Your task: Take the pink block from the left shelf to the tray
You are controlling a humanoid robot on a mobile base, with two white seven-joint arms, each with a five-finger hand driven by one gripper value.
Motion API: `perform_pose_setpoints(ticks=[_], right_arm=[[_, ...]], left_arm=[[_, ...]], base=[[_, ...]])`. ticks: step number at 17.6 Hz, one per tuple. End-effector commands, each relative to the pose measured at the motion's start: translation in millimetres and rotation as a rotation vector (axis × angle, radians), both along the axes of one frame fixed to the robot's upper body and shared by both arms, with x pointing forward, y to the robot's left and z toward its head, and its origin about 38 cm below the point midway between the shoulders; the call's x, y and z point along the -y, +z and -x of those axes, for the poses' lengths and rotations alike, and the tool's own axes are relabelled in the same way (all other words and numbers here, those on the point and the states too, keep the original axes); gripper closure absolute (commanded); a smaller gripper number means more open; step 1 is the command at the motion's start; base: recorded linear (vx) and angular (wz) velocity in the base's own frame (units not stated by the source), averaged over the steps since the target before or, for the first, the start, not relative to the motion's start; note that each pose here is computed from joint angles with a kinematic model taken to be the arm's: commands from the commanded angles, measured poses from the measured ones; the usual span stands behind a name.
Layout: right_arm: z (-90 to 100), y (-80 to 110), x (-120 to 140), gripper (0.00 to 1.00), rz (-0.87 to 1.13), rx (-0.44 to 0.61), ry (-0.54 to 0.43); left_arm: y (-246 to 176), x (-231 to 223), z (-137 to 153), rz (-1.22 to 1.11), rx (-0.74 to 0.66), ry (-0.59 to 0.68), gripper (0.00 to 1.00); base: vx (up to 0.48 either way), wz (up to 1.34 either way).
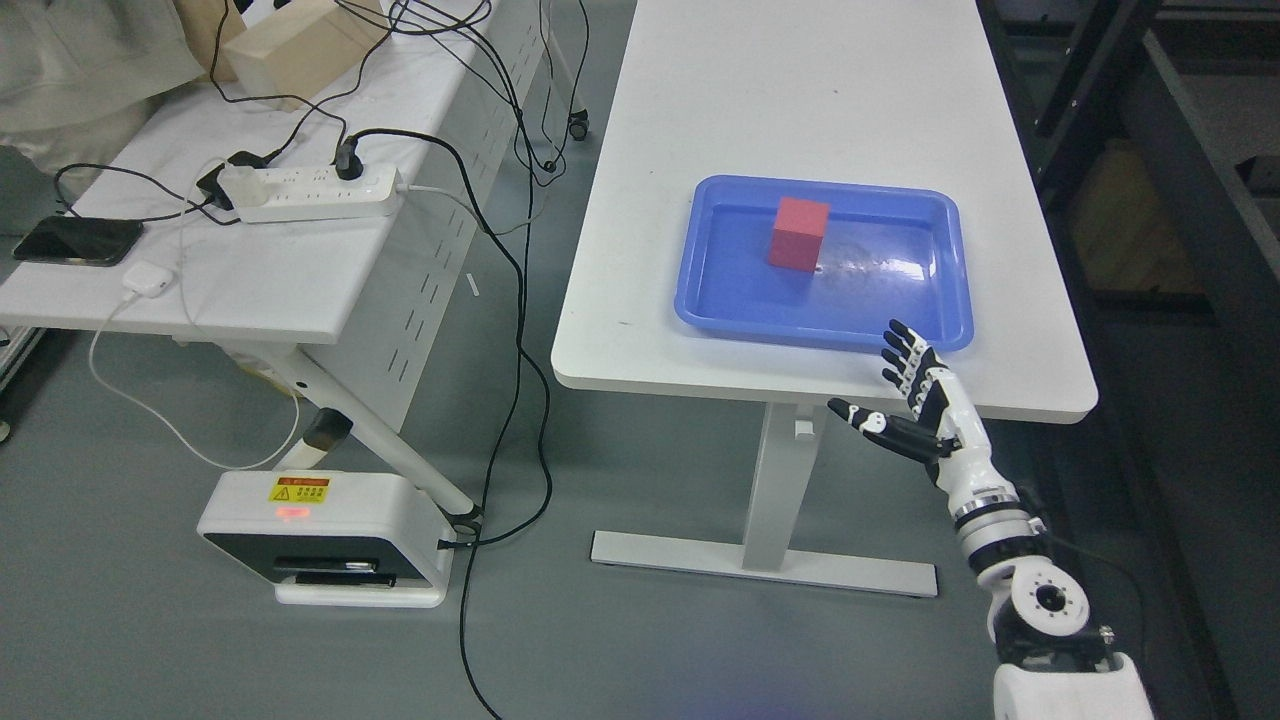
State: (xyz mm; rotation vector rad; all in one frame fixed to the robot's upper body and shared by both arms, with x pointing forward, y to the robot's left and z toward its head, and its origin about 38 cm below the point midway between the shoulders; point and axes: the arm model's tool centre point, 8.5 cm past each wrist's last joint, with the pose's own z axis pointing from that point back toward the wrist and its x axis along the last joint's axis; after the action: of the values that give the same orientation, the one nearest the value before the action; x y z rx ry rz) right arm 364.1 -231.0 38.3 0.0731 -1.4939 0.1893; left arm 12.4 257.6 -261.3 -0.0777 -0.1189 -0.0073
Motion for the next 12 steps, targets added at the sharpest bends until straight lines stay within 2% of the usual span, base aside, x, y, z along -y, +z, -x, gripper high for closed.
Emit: perform_pose_setpoints(ticks=[1,4,8,12], right_arm=[[-2.5,4.9,24,0.01,-0.020,0.006,-0.064],[-2.4,8.7,34,0.01,-0.025,0.029,-0.092],[3.3,15.7,41,0.01,-0.119,0.118,-0.126],[3.8,16.2,41,0.01,-0.125,0.123,-0.124]], left_arm=[[0,-10,7,-0.015,-0.003,0.000,0.00],[0,-10,7,-0.015,-0.003,0.000,0.00],[0,-10,7,-0.015,-0.003,0.000,0.00],[0,-10,7,-0.015,-0.003,0.000,0.00]], base=[[-0.089,-0.02],[-0.086,-0.09],[-0.063,-0.10],[-0.019,-0.02]])
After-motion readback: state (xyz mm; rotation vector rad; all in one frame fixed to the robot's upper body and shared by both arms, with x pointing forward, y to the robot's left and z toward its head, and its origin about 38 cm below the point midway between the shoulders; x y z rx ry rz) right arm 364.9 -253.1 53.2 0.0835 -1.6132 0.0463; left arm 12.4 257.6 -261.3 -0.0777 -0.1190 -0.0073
